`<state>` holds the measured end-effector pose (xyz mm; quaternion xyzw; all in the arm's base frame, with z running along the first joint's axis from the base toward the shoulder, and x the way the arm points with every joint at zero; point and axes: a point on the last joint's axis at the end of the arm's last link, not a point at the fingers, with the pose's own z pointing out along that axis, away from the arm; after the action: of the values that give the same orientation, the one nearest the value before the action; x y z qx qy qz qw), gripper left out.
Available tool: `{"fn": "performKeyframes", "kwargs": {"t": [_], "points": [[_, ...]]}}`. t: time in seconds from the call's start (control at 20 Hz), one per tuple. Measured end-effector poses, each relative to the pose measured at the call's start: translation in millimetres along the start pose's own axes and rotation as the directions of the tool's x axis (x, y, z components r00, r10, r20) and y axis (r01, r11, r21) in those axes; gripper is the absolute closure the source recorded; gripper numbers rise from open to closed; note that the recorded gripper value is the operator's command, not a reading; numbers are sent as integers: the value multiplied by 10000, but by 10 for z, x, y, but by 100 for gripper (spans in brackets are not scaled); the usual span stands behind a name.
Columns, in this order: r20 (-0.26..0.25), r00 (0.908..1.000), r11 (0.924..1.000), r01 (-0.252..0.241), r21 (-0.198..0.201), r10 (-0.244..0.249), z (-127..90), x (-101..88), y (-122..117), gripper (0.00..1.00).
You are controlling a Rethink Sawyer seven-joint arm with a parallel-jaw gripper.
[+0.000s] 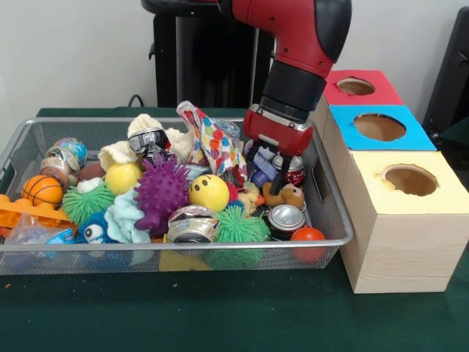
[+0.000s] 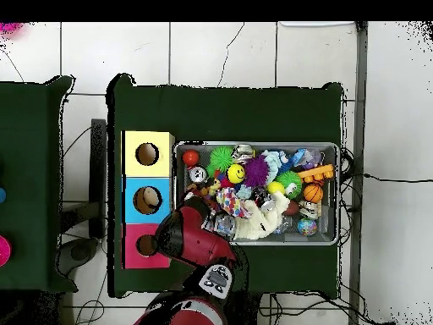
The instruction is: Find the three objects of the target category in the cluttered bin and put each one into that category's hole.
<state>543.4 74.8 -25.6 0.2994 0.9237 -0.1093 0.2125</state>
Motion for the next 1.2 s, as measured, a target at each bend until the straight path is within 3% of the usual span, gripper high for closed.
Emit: {"fn": "performKeyframes", "kwargs": {"t": [0.1, 0.45, 0.75, 1.2], "points": [[19, 9980, 9978, -639, 160, 638, 0, 39, -70, 0], [209, 9840, 9835, -1775, 344, 1769, -18, 168, -166, 0], [368, 9764, 9760, -2143, 377, 2130, 14, 211, -164, 0], [542, 9585, 9570, -2832, 629, 2800, 44, 213, -116, 0]]}}
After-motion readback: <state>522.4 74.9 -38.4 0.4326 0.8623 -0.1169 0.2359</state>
